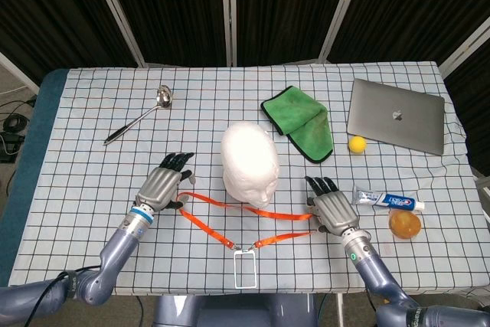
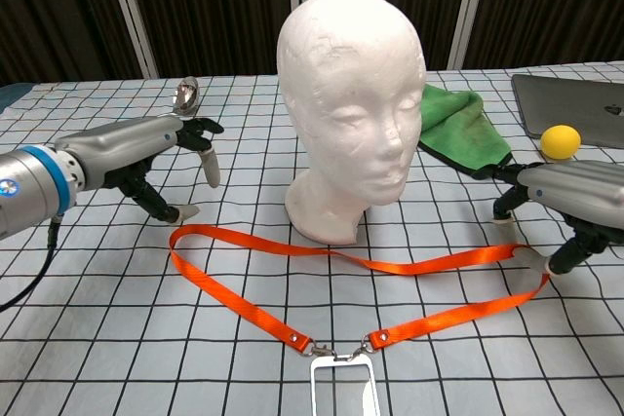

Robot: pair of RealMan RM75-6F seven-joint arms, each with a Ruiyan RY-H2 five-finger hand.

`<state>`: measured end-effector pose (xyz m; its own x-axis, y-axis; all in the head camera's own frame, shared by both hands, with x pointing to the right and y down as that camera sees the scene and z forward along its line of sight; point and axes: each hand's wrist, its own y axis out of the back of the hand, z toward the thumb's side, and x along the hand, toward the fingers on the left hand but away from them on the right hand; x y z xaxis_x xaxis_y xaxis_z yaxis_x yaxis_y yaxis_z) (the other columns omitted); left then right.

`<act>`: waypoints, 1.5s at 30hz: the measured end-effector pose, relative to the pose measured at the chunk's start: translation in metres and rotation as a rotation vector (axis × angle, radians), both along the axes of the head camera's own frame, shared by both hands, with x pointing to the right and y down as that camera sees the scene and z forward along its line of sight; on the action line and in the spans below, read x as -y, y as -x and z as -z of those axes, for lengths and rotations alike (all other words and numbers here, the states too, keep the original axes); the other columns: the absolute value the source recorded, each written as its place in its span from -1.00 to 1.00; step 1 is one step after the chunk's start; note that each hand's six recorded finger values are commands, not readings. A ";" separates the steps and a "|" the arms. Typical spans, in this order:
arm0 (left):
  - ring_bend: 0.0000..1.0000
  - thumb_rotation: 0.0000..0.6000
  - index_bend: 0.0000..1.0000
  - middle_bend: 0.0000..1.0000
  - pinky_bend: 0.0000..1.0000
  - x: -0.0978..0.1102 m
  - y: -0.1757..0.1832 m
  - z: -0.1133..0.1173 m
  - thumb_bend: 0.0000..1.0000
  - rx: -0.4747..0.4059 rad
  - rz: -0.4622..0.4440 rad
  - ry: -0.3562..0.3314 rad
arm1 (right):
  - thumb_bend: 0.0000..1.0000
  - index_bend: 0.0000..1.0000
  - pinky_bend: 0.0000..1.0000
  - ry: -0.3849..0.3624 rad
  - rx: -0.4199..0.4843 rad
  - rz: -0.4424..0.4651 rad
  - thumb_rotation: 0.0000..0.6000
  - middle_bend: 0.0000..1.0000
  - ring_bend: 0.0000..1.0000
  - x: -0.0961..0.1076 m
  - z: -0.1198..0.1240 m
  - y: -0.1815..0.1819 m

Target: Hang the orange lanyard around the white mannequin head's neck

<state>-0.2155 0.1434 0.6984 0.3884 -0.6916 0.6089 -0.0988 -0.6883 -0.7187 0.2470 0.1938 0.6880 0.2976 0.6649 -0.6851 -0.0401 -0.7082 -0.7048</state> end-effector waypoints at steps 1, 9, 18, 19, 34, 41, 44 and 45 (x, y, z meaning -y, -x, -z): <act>-1.00 1.00 -0.12 -1.00 -1.00 0.000 -0.002 -0.006 -0.26 0.011 0.002 0.008 | -0.16 0.40 -1.00 0.002 0.002 -0.001 1.00 -0.97 -1.00 0.000 0.000 0.000; -1.00 1.00 -0.09 -1.00 -1.00 -0.008 -0.006 -0.035 -0.11 0.055 0.020 0.074 | -0.17 0.40 -1.00 0.010 0.016 0.011 1.00 -0.96 -1.00 0.001 -0.003 0.004; -1.00 1.00 0.00 -1.00 -1.00 -0.012 -0.008 -0.047 -0.09 0.064 0.025 0.086 | -0.17 0.40 -1.00 0.005 0.024 0.012 1.00 -0.95 -1.00 0.004 -0.002 0.006; -1.00 1.00 0.01 -1.00 -1.00 -0.012 -0.008 -0.048 -0.09 0.067 0.025 0.087 | -0.16 0.40 -1.00 0.005 0.023 0.012 1.00 -0.95 -1.00 0.004 -0.002 0.006; -1.00 1.00 0.35 -1.00 -1.00 -0.012 -0.011 -0.044 -0.04 0.051 0.022 0.076 | -0.16 0.40 -1.00 0.003 0.023 0.023 1.00 -0.95 -1.00 0.002 -0.001 0.007; -1.00 1.00 0.46 -1.00 -1.00 -0.014 -0.011 -0.032 -0.04 0.027 0.000 0.037 | -0.16 0.40 -1.00 -0.004 0.027 0.043 1.00 -0.93 -1.00 -0.001 0.003 0.006; -1.00 1.00 0.47 -1.00 -1.00 -0.015 -0.010 -0.025 -0.04 0.011 -0.015 0.014 | -0.16 0.40 -1.00 -0.015 0.034 0.063 1.00 -0.93 -1.00 -0.003 0.008 0.007; -1.00 1.00 0.47 -1.00 -1.00 -0.016 -0.010 -0.022 -0.04 0.006 -0.022 0.005 | -0.17 0.40 -1.00 -0.019 0.037 0.070 1.00 -0.93 -1.00 -0.004 0.009 0.006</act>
